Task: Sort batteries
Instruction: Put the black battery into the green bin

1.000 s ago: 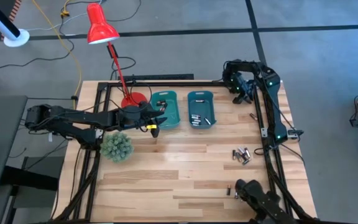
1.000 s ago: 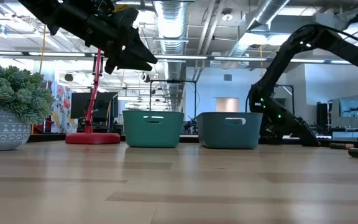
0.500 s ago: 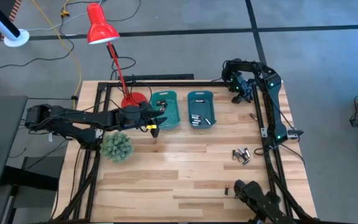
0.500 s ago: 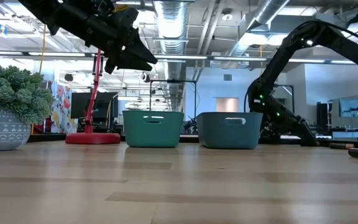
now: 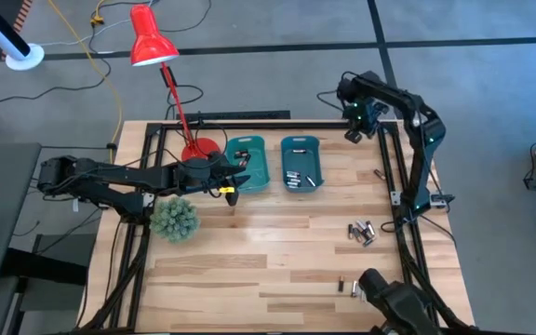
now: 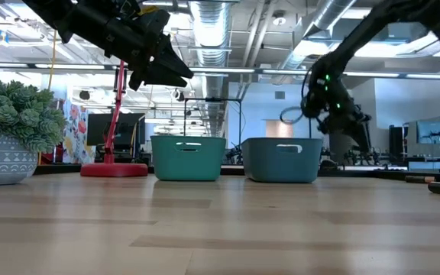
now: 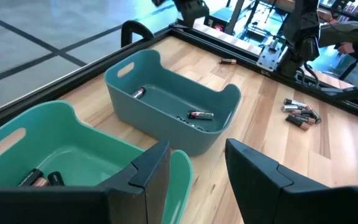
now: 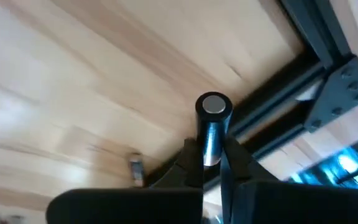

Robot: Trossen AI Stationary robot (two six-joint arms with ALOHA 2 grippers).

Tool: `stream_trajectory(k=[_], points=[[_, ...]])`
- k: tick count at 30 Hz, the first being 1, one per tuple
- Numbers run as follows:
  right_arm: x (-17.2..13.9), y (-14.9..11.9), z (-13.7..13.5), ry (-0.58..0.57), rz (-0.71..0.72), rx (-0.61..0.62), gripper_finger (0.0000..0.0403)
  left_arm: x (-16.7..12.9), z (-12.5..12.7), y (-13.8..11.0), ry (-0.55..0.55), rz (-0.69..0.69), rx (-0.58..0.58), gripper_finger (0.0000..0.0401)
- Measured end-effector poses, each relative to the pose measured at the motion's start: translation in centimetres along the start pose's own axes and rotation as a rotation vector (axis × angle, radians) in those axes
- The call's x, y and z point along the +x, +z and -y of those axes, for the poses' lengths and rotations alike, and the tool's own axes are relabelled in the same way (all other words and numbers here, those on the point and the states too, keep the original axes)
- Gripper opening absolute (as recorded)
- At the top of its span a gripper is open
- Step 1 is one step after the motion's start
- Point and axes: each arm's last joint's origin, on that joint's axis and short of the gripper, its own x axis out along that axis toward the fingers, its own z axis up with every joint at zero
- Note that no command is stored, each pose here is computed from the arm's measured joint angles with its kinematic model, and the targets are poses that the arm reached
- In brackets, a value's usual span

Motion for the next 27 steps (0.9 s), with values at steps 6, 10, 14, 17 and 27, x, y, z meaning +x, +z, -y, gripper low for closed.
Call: stream_trajectory(k=[6, 10, 14, 17, 27], points=[[-3.9, -1.8, -1.7, 0.092, 0.234, 0.034, 0.0016, 0.0, 0.0, 0.0, 0.000, 0.000, 0.000, 0.0151], [-6.5, -2.9, -3.6, 0.122, 0.394, 0.045, 0.0016, 0.0, 0.0, 0.0, 0.000, 0.000, 0.000, 0.0151], [-8.9, -3.2, -6.9, 0.180, 0.585, -0.038, 0.0016, 0.0, -0.1, -0.1, 0.005, -0.012, 0.068, 0.0151], [-10.3, -2.8, -10.3, 0.228, 0.716, -0.147, 0.0016, -0.1, -0.2, -0.3, 0.010, -0.037, 0.129, 0.0151], [-12.0, -0.8, -23.5, 0.330, 0.984, -0.479, 0.0016, -2.1, -0.8, 0.9, 0.062, 0.009, 0.131, 0.0151]])
